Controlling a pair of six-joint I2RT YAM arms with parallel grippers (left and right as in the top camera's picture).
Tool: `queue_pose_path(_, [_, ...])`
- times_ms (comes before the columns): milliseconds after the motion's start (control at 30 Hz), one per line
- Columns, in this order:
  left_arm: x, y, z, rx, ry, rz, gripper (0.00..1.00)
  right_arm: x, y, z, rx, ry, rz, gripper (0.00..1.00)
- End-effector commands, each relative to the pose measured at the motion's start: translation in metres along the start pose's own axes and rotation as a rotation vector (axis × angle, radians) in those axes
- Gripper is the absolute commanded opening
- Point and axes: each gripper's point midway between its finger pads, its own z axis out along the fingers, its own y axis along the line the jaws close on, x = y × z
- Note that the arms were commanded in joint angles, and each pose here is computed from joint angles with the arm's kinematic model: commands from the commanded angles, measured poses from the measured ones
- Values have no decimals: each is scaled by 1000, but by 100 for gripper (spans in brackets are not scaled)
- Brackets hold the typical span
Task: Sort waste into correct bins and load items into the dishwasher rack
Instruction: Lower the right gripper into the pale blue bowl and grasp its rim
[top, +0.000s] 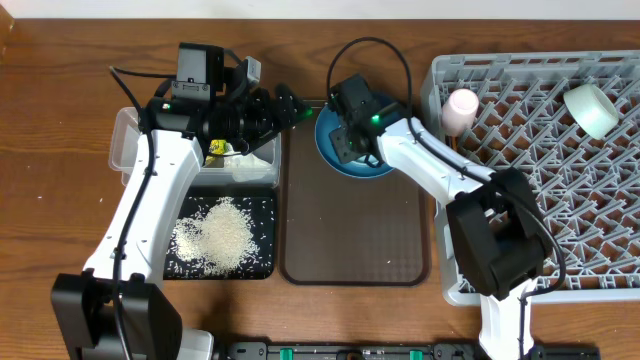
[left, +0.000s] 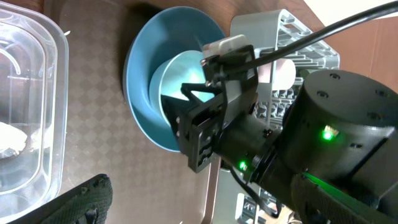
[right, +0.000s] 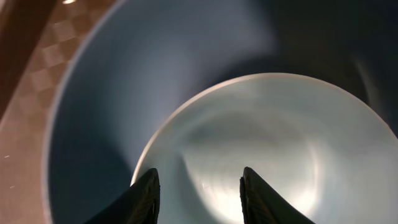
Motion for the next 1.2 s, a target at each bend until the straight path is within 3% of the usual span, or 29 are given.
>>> queue_pose_path(0, [-3,-3,-5,0,-18,9,94,-9,0,-12,17,-33,13,41])
queue_pose_path(133, [-3,-3,-5,0,-18,9,95,-15,-26,-14,145,-59,23,42])
queue_pose_path(567, [-3,-3,-5,0,-18,9,94,-54,-64,-75,175,-211,60,42])
queue_pose_path(1033, [-3,-3,-5,0,-18,9,95,-17,-91,-28,157,-53,107,43])
queue_pose_path(1167, [-3,-3,-5,0,-18,9,94,-10,-80,-15,88,-21,106,43])
